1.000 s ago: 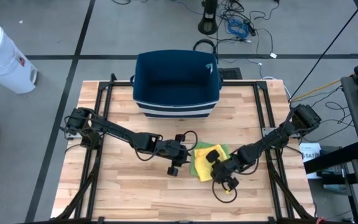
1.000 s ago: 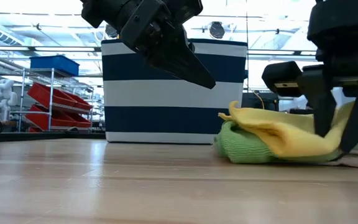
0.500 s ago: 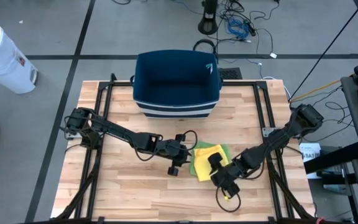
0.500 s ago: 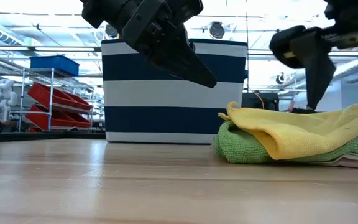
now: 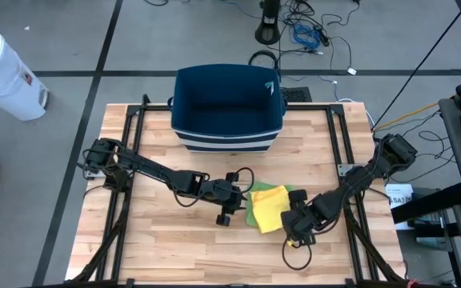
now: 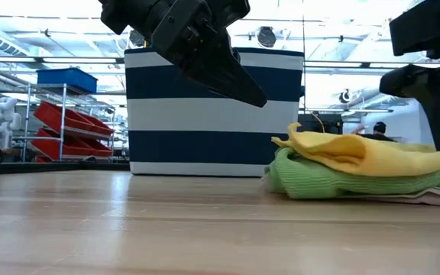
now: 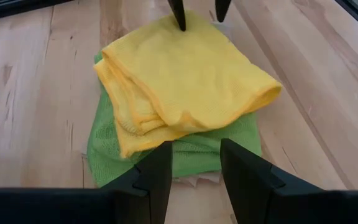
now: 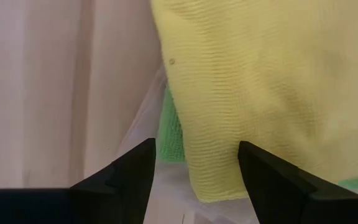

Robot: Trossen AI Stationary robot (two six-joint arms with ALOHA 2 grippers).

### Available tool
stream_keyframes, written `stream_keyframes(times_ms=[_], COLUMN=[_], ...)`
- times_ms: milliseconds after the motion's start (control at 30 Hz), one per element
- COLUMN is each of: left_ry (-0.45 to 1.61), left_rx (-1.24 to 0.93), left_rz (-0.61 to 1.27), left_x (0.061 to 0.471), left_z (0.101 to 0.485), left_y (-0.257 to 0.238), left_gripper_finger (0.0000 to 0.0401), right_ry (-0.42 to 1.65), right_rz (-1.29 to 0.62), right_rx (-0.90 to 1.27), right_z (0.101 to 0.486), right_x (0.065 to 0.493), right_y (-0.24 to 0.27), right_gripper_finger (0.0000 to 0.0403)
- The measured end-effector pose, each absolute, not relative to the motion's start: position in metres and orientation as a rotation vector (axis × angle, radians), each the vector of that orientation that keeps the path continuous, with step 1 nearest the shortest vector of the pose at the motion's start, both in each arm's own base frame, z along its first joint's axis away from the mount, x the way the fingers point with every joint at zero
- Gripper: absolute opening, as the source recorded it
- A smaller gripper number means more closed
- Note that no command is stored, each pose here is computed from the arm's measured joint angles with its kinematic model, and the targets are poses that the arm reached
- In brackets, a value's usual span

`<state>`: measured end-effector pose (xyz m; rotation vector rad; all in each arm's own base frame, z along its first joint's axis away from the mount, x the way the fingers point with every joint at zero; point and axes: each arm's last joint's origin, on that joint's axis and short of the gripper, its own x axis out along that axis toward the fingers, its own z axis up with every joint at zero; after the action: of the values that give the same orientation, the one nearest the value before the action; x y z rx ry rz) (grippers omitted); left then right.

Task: Fold towel
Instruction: Put the stacked towels into the blue bin

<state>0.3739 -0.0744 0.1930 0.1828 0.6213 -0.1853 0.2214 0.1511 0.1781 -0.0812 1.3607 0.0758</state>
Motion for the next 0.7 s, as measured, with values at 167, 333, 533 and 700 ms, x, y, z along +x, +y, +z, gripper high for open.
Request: stream_keyframes(times_ms=[167,333,533,700], left_ry=[0.622,0.622,0.623,0.623], left_rx=[0.177,0.172,0.166,0.164], left_rz=[-0.183,-0.182,-0.185,-0.185], left_x=[0.374,0.374,0.373,0.373], left_z=[0.193,0.193,0.193,0.193], left_y=[-0.074,-0.075,-0.076,-0.077], left_gripper_finger=[0.0142,0.0142,0.0142,0.0142], right_ry=[1.371,1.430,1.470,1.330], right_rz=[0.041,0.054,0.117,0.070], right_rx=[-0.094,-0.172,-0.333,-0.485], right_z=[0.172,0.148,0.125,0.131], right_x=[0.222,0.229,0.235,0.240], right_y=[0.153,0.158,0.162,0.159], right_gripper_finger=[0.0216,0.0216,0.0216,0.0210])
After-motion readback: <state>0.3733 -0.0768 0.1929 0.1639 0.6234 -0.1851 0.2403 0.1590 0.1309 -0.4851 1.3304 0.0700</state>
